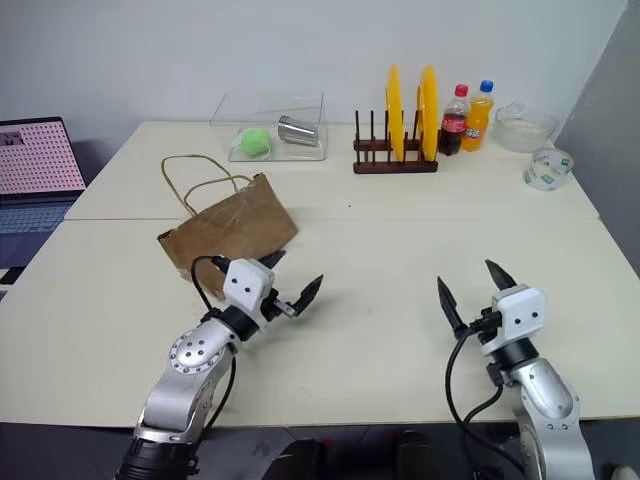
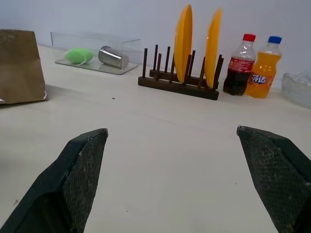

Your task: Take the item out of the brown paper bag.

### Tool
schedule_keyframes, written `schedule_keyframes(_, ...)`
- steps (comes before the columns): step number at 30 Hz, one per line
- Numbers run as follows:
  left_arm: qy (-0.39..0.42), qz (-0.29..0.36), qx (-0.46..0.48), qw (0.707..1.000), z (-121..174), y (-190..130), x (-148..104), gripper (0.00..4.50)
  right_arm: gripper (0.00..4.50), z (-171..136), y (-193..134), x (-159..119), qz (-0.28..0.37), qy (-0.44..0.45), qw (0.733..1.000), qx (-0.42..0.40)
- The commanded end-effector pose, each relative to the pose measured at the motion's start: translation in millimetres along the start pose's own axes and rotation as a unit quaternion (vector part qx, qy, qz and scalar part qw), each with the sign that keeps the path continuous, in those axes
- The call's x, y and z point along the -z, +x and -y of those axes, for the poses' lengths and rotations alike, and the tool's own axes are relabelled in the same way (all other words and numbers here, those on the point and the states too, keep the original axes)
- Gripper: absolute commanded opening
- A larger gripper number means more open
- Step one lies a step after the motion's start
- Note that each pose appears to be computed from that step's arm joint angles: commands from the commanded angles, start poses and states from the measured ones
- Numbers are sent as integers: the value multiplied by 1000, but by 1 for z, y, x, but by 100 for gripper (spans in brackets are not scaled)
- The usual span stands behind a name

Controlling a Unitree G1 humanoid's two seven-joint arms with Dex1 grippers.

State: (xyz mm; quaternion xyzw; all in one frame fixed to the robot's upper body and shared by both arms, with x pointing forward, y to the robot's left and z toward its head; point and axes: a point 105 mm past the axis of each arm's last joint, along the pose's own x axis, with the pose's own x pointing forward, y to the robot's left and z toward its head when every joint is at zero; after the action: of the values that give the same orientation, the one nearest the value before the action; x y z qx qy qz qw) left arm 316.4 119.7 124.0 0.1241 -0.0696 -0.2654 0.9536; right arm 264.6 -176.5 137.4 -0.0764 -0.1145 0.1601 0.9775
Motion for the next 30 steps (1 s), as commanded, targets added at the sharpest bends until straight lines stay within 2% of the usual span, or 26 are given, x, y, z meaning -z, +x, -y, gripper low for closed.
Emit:
schedule_keyframes(1, 0, 18, -7, 1000, -5, -1, -9, 447, 450, -6, 1, -7, 21, -2, 1000, -6)
schedule_keyframes(14, 15, 5, -35, 999, -7, -6, -4, 447, 450, -12, 4, -5, 13, -3, 1000, -20)
schedule_keyframes(19, 12, 7, -58, 998, -10, -11, -5, 447, 450, -22, 6, -6, 9, 14, 998, -63)
schedule_keyframes(24, 2, 7, -111, 994, -28, -21, -10, 447, 450, -46, 22, -37, 44, 4, 986, -161)
schedule_keyframes(28, -9, 10, -180, 984, -42, -39, -21, 447, 450, -74, 36, -70, 80, -5, 956, -281)
schedule_keyframes(30, -5, 23, -186, 982, -43, -44, -31, 447, 450, -78, 42, -79, 87, -1, 947, -309)
